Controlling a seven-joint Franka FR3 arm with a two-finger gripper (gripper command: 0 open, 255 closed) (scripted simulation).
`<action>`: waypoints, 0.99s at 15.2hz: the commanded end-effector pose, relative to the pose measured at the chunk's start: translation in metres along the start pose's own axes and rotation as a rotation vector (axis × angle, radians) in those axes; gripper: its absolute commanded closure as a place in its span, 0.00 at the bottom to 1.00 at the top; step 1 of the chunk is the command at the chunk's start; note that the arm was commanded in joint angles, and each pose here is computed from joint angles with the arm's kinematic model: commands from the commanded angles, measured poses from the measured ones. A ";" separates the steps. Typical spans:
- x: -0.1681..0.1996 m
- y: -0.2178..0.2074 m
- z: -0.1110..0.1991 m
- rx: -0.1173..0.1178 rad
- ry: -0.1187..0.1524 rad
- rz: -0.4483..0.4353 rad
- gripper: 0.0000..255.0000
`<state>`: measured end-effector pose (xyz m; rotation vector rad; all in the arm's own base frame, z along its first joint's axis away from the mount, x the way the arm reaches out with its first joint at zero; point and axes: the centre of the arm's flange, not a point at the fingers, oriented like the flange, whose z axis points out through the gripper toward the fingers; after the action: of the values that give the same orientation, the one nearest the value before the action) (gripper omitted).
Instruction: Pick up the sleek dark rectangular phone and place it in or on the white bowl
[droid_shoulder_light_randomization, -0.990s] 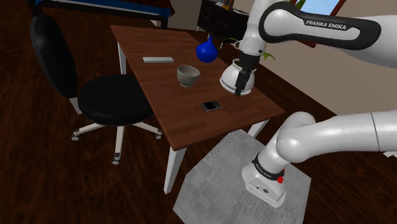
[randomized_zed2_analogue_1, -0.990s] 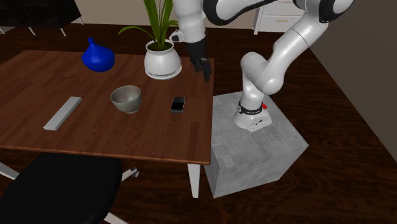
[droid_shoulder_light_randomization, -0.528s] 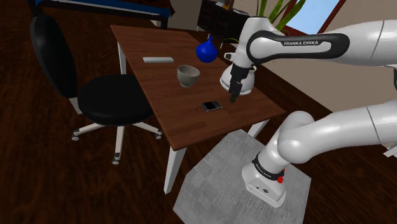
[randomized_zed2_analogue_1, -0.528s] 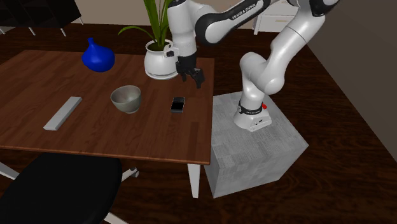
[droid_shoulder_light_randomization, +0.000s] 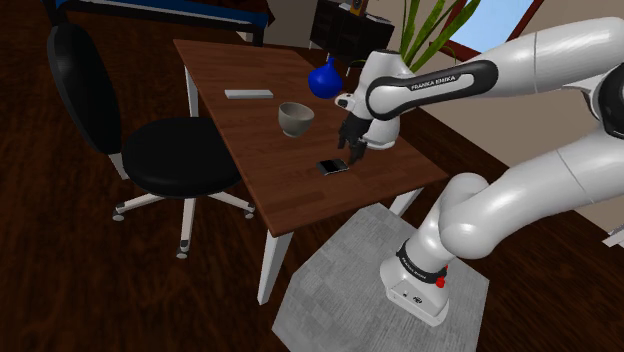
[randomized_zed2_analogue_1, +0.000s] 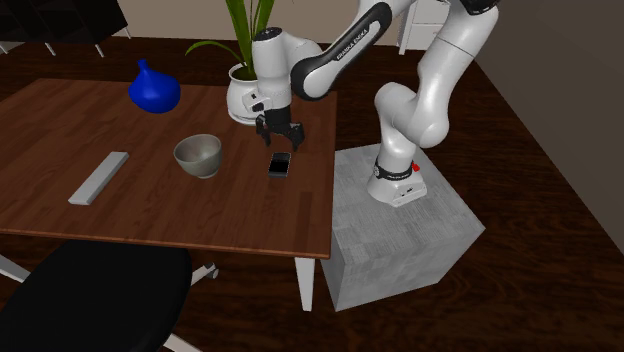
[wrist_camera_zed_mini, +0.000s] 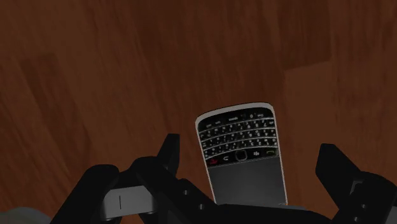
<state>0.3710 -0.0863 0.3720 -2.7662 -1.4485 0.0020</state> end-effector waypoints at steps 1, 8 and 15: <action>0.000 0.002 0.011 -0.005 0.003 -0.018 0.00; 0.000 0.002 0.040 -0.005 0.003 -0.018 0.00; 0.000 0.003 0.040 -0.005 0.003 -0.018 1.00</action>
<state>0.3728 -0.0870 0.3321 -2.7560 -1.4756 -0.0059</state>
